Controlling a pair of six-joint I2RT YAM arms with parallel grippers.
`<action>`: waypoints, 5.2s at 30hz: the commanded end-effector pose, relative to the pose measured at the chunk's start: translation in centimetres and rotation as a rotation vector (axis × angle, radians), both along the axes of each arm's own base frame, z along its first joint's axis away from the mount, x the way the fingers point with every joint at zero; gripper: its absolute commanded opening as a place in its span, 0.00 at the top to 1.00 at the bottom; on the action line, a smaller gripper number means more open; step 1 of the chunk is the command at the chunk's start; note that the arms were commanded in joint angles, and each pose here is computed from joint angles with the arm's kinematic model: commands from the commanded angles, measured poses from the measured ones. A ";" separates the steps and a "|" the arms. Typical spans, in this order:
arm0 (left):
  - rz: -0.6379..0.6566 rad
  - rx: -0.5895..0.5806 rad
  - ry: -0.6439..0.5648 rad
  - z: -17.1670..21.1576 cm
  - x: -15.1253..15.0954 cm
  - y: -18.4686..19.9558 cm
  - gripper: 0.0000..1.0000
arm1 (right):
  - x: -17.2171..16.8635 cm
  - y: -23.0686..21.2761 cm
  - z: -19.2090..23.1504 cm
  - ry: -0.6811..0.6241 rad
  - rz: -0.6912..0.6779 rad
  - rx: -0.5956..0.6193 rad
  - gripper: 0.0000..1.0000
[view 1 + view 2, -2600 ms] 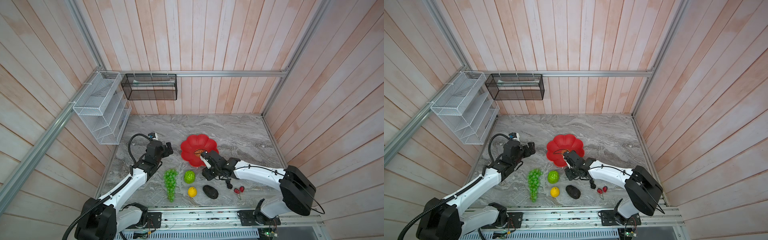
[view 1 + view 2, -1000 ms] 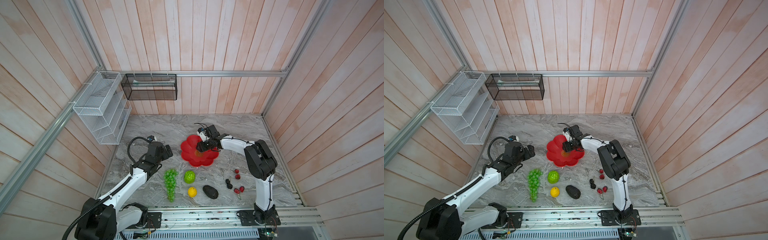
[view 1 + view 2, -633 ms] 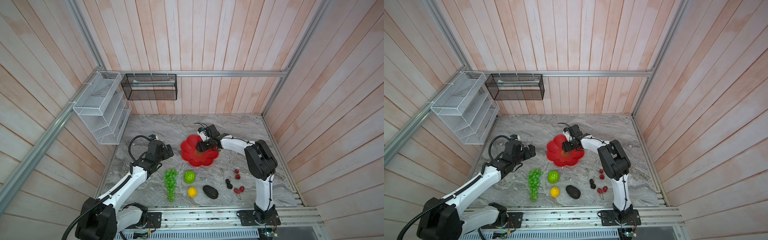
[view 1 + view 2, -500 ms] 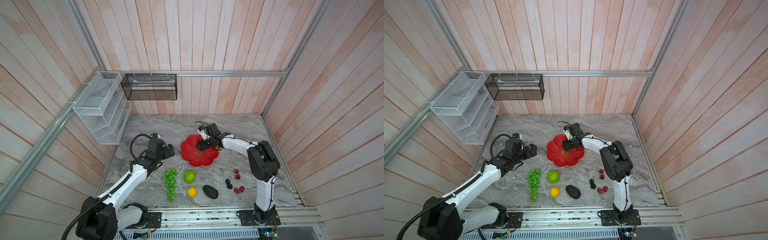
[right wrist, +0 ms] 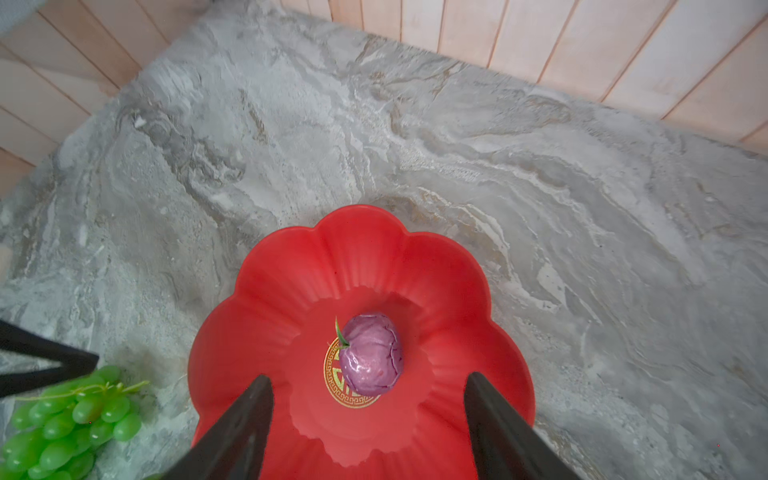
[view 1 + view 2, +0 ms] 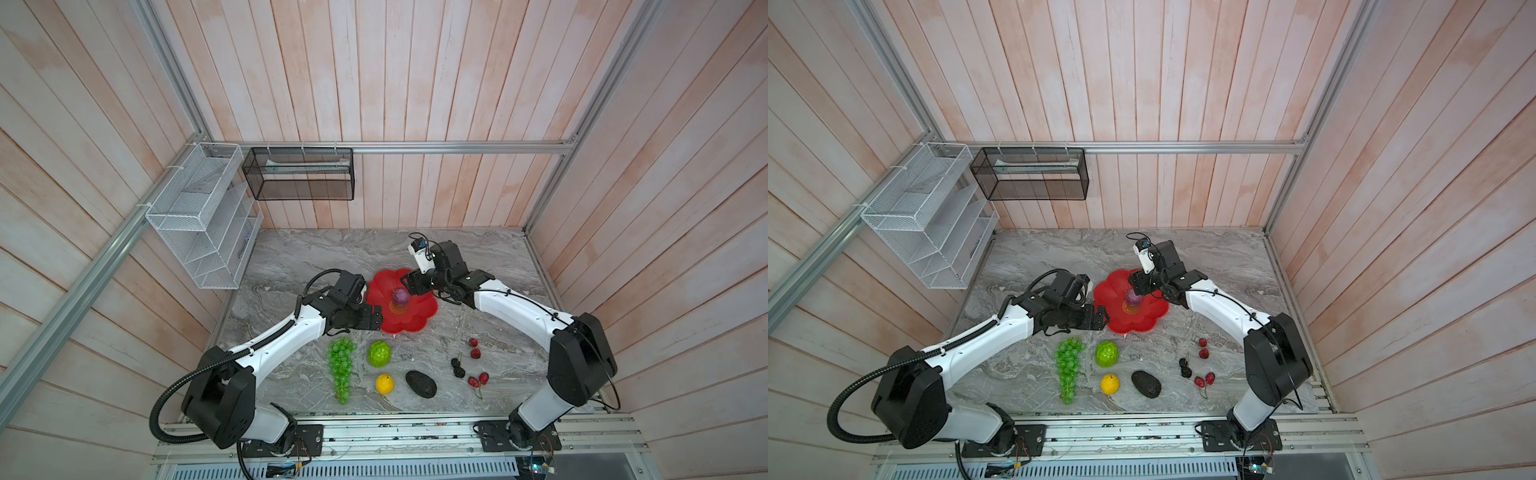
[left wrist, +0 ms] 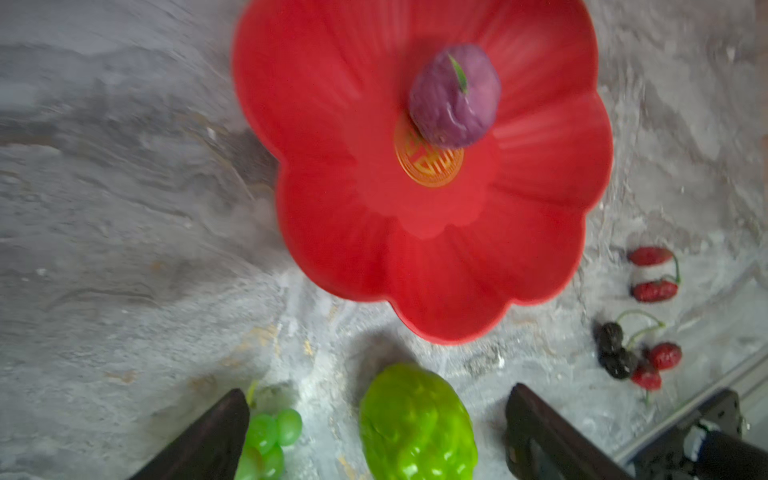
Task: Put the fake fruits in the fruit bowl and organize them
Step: 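Lift the purple fruit into the red bowl and release it, then lower the left gripper and grasp the green bumpy fruit, then carry the green bumpy fruit into the red bowl and release it, then reach the right gripper to the dark avocado and grasp it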
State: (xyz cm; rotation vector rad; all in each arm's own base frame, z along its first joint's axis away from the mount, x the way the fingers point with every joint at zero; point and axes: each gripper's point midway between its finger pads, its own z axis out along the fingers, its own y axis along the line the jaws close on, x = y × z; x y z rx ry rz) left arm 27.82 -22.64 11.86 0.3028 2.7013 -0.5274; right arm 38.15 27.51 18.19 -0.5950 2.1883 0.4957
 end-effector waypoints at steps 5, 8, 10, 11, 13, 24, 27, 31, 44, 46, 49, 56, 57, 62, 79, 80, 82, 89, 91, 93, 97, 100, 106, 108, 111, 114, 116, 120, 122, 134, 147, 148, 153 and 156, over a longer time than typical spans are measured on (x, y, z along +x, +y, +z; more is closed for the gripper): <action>-0.112 0.170 0.132 -2.7 -3.1 -1.0 0.04 | 0.4 -2.6 0.7 -0.065 -0.110 0.069 0.27; -0.146 0.222 0.150 -3.6 -3.7 -1.6 0.04 | 0.5 -3.0 0.7 -0.076 -0.121 0.071 0.27; -0.166 0.251 0.169 -4.2 -4.2 -1.9 0.03 | 0.4 -3.2 0.5 -0.076 -0.126 0.069 0.26; -0.169 0.257 0.176 -4.5 -4.4 -2.0 0.03 | 0.4 -3.3 0.4 -0.074 -0.128 0.069 0.26; -0.179 0.259 0.187 -4.9 -4.7 -2.3 0.03 | 0.3 -3.4 0.2 -0.071 -0.129 0.073 0.26; -0.212 0.271 0.231 -7.3 -4.9 -2.9 0.09 | -0.3 -3.3 -0.8 -0.045 -0.113 0.086 0.27; -0.232 0.264 0.246 -7.8 -5.2 -3.1 0.13 | -0.4 -3.3 -1.0 -0.039 -0.113 0.085 0.26; -0.237 0.256 0.255 -7.8 -5.3 -3.3 0.17 | -0.6 -3.4 -0.9 -0.042 -0.118 0.093 0.27; -0.250 0.227 0.285 -8.0 -6.3 -3.3 0.42 | -0.7 -3.9 -0.4 -0.060 -0.132 0.090 0.27; -0.248 0.219 0.271 -7.6 -6.2 -3.3 0.42 | -0.8 -3.9 -0.4 -0.058 -0.131 0.094 0.26; -0.242 0.206 0.234 -6.4 -5.8 -3.2 0.42 | -0.8 -3.8 -0.3 -0.056 -0.130 0.101 0.27; -0.213 0.145 0.166 -1.8 -4.7 -2.0 0.43 | -0.8 -4.3 0.5 -0.084 -0.152 0.108 0.27; -0.209 0.117 0.156 -1.0 -4.4 -2.2 0.43 | -0.8 -4.3 0.5 -0.085 -0.157 0.111 0.27; -0.172 0.048 0.039 2.0 0.1 -3.8 0.43 | -0.8 -4.2 0.9 -0.085 -0.154 0.125 0.27; 0.042 0.145 -0.092 -1.4 13.4 -3.3 0.44 | -3.8 -4.8 1.5 -0.050 -0.126 0.173 0.28; 0.046 0.146 -0.090 -1.7 13.6 -3.3 0.44 | -3.8 -5.0 1.6 -0.053 -0.129 0.171 0.28; 0.065 0.151 -0.094 -2.0 14.1 -3.1 0.44 | -3.9 -5.2 1.4 -0.055 -0.132 0.158 0.28; 0.056 0.140 -0.072 -3.6 14.6 -3.9 0.45 | -3.9 -5.1 1.1 -0.043 -0.126 0.148 0.28; 0.062 0.137 -0.072 -4.0 14.8 -4.0 0.45 | -4.0 -5.0 1.1 -0.037 -0.121 0.154 0.28; 0.071 0.140 -0.076 -4.2 15.0 -3.9 0.45 | -4.1 -5.0 1.2 -0.036 -0.121 0.156 0.28; 0.070 0.120 -0.072 -4.6 15.2 -4.4 0.45 | -4.2 -5.1 1.1 -0.034 -0.131 0.159 0.28; 0.066 0.110 -0.065 -5.0 15.3 -5.0 0.45 | -4.3 -5.2 1.1 -0.030 -0.133 0.155 0.28; 0.065 0.106 -0.067 -5.2 15.5 -5.5 0.41 | -4.3 -5.4 1.2 -0.036 -0.134 0.146 0.28; 0.067 0.103 -0.065 -5.3 15.5 -5.6 0.40 | -4.3 -5.4 1.2 -0.039 -0.136 0.143 0.28; 0.060 0.094 -0.051 -5.8 15.5 -5.9 0.40 | -4.3 -5.6 1.0 -0.038 -0.142 0.139 0.28; 0.055 0.091 -0.052 -5.9 15.4 -6.3 0.38 | -4.3 -5.6 0.9 -0.036 -0.141 0.139 0.28; 0.054 0.080 -0.054 -5.8 15.5 -6.6 0.37 | -4.4 -5.6 0.9 -0.035 -0.143 0.139 0.28; 0.049 0.074 -0.054 -5.9 15.6 -6.9 0.28 | -4.4 -5.8 1.0 -0.040 -0.148 0.137 0.28; 0.048 0.073 -0.055 -5.9 15.7 -7.0 0.27 | -4.4 -5.8 0.9 -0.038 -0.146 0.135 0.27; 0.038 0.057 -0.090 -3.7 15.8 -7.2 0.20 | -4.3 -5.4 1.5 -0.040 -0.130 0.142 0.27; 0.076 0.082 -0.202 1.2 13.5 -3.8 0.19 | -6.8 -4.8 -1.8 0.115 -0.097 0.063 0.27; 0.085 0.078 -0.214 1.5 13.1 -3.5 0.19 | -7.4 -4.5 -2.2 0.136 -0.082 0.044 0.27; 0.150 0.072 -0.277 3.1 11.5 -1.1 0.19 | -13.0 -2.5 -5.4 0.259 0.022 -0.057 0.27; 0.212 0.068 -0.320 4.0 11.0 0.3 0.19 | -16.6 -1.4 -6.8 0.315 0.090 -0.106 0.27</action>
